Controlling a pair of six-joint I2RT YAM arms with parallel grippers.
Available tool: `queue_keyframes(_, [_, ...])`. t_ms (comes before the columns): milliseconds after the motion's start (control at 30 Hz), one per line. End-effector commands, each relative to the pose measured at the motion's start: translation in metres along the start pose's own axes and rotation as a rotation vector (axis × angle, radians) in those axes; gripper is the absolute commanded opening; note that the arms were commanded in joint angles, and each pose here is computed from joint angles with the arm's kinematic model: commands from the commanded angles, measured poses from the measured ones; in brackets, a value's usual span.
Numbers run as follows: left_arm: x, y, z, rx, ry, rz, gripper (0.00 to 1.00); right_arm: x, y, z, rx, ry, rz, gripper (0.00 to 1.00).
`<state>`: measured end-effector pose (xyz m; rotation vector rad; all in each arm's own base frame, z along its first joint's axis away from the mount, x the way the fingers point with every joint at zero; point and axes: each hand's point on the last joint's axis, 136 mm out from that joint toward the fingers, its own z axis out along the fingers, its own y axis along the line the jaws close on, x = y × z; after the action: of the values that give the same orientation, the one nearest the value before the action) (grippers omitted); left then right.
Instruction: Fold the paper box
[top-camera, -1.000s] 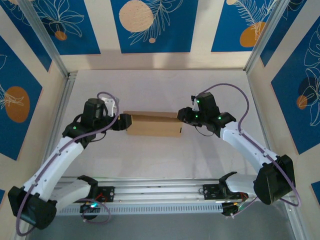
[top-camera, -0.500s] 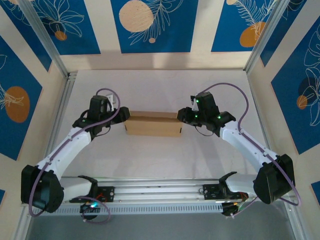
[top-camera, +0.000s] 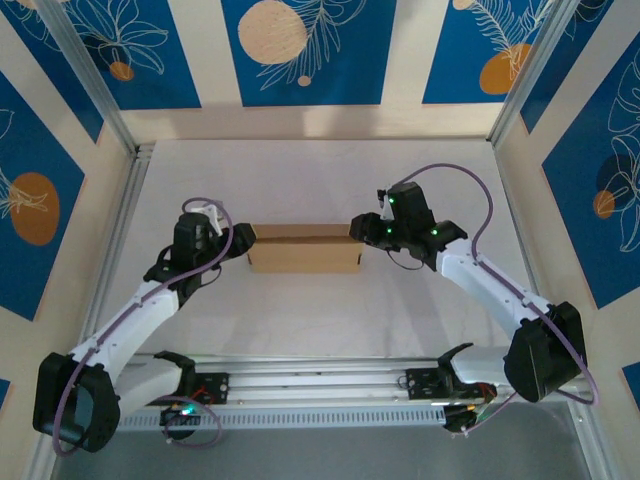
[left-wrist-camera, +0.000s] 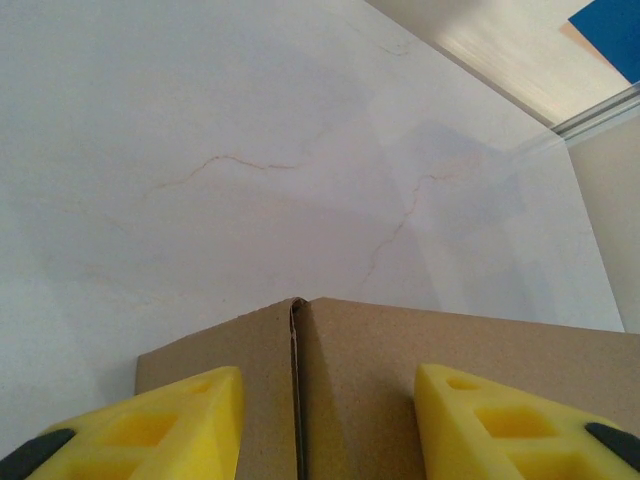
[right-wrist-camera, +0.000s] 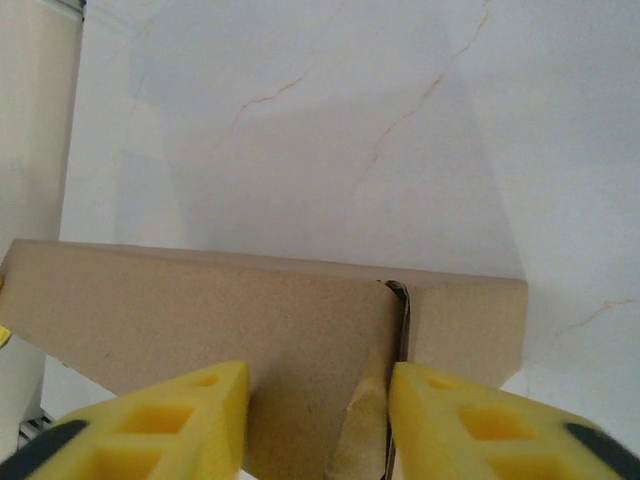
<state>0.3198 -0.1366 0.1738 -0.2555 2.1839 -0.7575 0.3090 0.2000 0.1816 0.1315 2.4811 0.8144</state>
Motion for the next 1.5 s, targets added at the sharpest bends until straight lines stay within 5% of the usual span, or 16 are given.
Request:
queue_keyframes(0, [0.043, 0.05, 0.001, -0.186, 0.127, -0.031, 0.46, 0.027, -0.025, -0.003, 0.106, 0.123, 0.015, 0.52])
queue_keyframes(300, [0.036, 0.048, 0.0, -0.189, 0.111, -0.024, 0.46, 0.009, -0.017, -0.014, 0.013, 0.106, 0.045, 0.63])
queue_keyframes(733, [0.051, 0.059, 0.003, -0.207, 0.134, -0.057, 0.38, 0.05, -0.061, 0.017, 0.109, 0.198, 0.131, 0.34])
queue_keyframes(1000, [0.066, 0.068, 0.005, -0.204, 0.145, -0.105, 0.17, 0.061, -0.072, 0.025, 0.128, 0.226, 0.173, 0.12])
queue_keyframes(1200, [0.078, 0.069, 0.012, -0.171, 0.176, -0.126, 0.0, 0.067, -0.076, 0.032, 0.126, 0.26, 0.19, 0.09])
queue_keyframes(1400, [0.078, 0.057, 0.016, -0.121, 0.204, -0.134, 0.0, 0.064, -0.072, 0.033, 0.094, 0.285, 0.211, 0.1])
queue_keyframes(1467, [0.067, 0.048, 0.013, -0.108, 0.193, -0.118, 0.17, 0.059, -0.071, 0.029, 0.097, 0.27, 0.202, 0.12])
